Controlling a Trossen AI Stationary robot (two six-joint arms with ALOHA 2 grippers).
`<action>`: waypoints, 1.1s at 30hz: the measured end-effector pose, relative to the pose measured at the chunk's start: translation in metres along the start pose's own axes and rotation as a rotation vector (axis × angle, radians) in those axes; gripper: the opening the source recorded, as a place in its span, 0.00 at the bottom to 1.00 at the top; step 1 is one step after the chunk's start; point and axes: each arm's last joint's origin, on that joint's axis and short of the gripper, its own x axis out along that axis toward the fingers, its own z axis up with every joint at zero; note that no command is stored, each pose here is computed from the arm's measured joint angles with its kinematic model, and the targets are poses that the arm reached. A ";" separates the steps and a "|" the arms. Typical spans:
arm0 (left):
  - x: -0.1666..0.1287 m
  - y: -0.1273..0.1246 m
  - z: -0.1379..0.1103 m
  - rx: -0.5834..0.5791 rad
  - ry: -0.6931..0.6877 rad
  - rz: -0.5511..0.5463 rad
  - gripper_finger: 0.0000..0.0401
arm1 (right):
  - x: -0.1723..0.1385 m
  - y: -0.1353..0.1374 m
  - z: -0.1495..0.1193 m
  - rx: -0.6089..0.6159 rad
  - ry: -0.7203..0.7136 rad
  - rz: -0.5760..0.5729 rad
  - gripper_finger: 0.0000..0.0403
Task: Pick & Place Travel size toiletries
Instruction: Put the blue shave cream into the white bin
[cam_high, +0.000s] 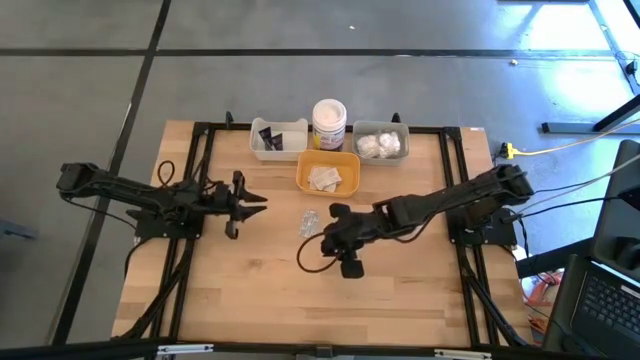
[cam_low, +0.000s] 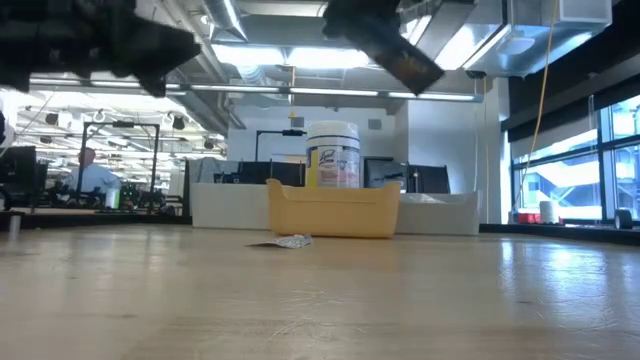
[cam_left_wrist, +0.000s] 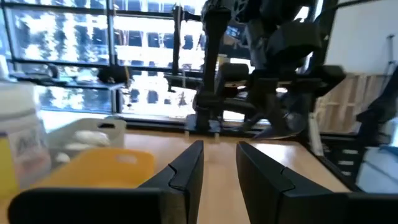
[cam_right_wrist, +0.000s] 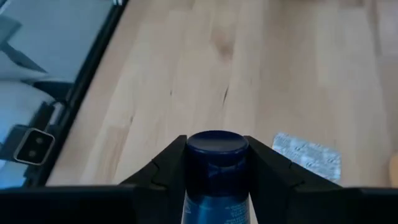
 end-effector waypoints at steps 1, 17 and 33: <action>0.003 -0.001 0.004 0.017 0.010 0.006 0.23 | -0.004 0.000 0.002 -0.001 -0.013 0.001 0.33; 0.066 -0.011 0.018 0.081 -0.022 -0.022 0.23 | -0.068 0.000 0.026 -0.119 -0.273 -0.039 0.34; 0.132 -0.023 0.006 0.113 -0.131 -0.150 0.23 | -0.102 0.009 0.046 -0.288 -0.549 0.074 0.37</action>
